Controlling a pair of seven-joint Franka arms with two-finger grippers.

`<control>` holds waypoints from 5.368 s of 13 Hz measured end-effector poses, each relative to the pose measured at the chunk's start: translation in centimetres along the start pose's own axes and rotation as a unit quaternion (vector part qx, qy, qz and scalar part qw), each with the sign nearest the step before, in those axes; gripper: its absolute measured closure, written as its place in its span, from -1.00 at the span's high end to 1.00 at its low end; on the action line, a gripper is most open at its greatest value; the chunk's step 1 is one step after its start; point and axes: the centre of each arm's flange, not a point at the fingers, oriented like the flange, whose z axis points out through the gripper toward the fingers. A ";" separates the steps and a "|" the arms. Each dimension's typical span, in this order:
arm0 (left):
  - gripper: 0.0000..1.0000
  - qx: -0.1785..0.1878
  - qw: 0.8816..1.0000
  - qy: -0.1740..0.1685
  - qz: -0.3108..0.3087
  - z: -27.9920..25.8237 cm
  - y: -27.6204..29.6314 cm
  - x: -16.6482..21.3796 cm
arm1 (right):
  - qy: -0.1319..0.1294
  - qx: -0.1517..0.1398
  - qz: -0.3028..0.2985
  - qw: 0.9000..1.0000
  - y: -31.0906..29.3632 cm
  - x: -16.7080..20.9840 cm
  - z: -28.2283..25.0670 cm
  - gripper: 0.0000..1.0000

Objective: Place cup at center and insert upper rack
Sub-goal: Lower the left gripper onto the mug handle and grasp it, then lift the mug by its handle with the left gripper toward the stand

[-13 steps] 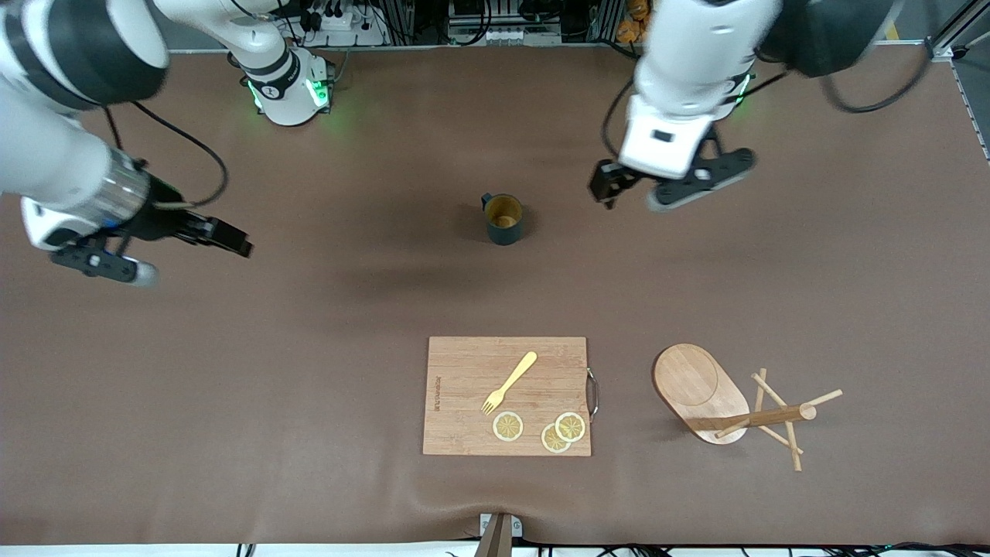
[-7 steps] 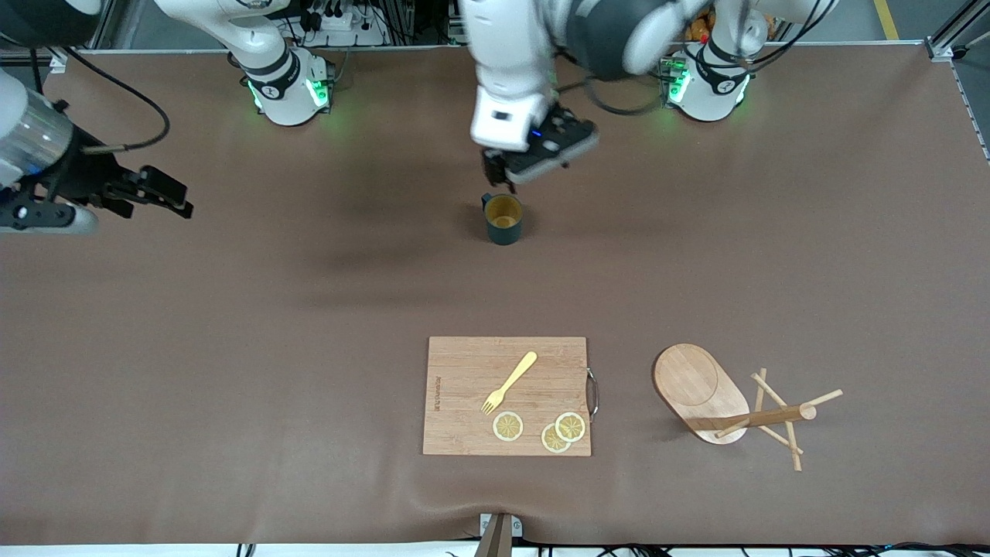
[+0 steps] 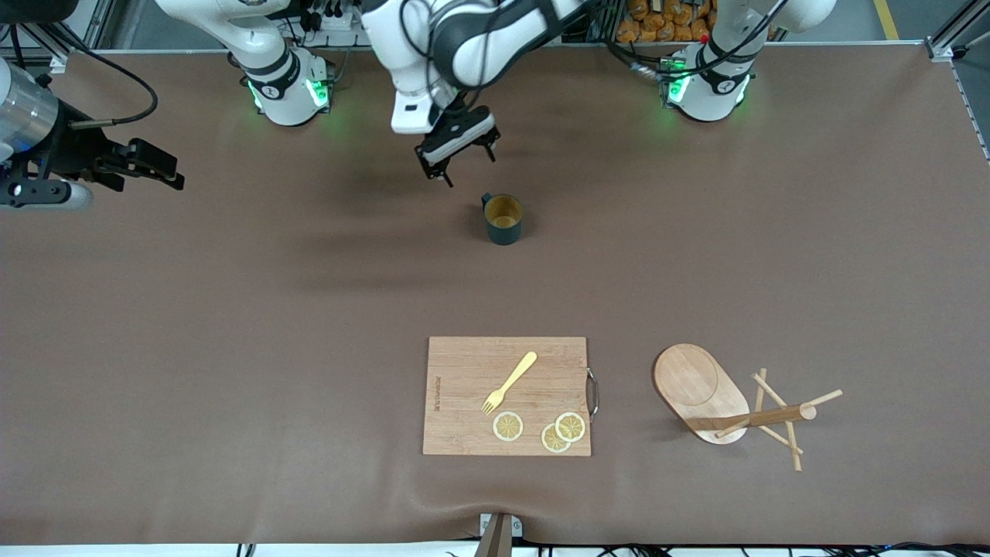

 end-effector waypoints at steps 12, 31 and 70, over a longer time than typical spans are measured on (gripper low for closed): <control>1.00 0.028 0.978 0.138 -0.155 10.7 0.5 -12.9 | 0.005 -0.012 0.038 0.999 2.8 0.2 -0.2 1.00; 0.28 0.034 0.960 0.167 -0.222 15.3 1.2 -10.7 | 0.045 -0.008 0.058 0.997 4.8 1.0 -1.1 1.00; -0.58 -0.139 0.886 -0.323 -0.304 0.1 -12.9 46.7 | 0.027 -0.009 0.051 0.998 4.3 1.5 0.3 1.00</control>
